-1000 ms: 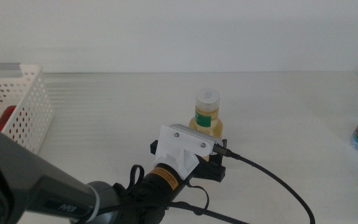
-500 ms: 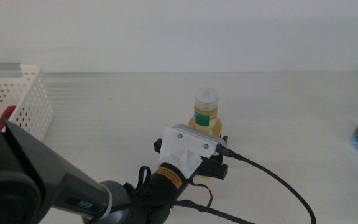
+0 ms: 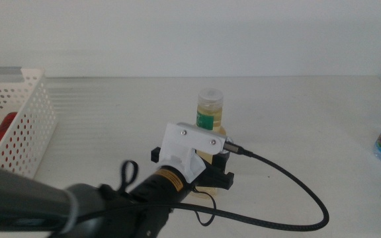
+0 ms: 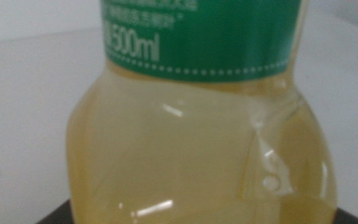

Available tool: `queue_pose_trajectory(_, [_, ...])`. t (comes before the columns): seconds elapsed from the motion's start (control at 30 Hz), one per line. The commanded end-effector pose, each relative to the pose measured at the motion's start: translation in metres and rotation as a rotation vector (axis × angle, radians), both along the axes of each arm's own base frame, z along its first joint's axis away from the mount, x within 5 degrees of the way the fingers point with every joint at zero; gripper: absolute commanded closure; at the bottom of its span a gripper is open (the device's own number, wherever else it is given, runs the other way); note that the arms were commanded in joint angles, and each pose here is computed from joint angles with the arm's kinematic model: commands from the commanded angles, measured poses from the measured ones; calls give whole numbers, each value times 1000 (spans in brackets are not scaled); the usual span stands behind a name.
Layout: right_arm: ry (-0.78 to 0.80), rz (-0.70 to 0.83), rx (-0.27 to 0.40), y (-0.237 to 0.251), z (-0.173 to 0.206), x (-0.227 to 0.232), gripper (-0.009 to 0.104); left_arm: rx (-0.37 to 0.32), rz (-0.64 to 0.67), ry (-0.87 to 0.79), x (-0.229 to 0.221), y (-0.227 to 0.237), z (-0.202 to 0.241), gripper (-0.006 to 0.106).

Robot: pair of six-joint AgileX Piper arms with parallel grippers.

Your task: Use arms to grab the bottles and put them into the dustbin to the left of the table.

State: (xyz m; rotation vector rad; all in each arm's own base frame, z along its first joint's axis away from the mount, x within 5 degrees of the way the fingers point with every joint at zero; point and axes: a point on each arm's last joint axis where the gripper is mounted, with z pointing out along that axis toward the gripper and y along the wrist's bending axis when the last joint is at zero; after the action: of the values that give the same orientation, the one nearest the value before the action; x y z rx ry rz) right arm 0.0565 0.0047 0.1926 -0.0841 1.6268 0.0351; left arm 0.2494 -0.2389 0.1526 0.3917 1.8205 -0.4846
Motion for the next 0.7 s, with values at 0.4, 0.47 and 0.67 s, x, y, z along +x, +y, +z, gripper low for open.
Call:
queue_pose_trajectory(0.4, [-111,-14,-8,-1,11,-2,12,-30,-59,-165,-37,35,142,106])
queue_pose_trajectory(0.47, [-111,-14,-8,-1,11,-2,12,-32,-74,-174,-43,40,156,106])
queue_pose_trajectory(0.67, [-111,-14,-8,-1,11,-2,12,-108,-50,-253,-55,55,196,106])
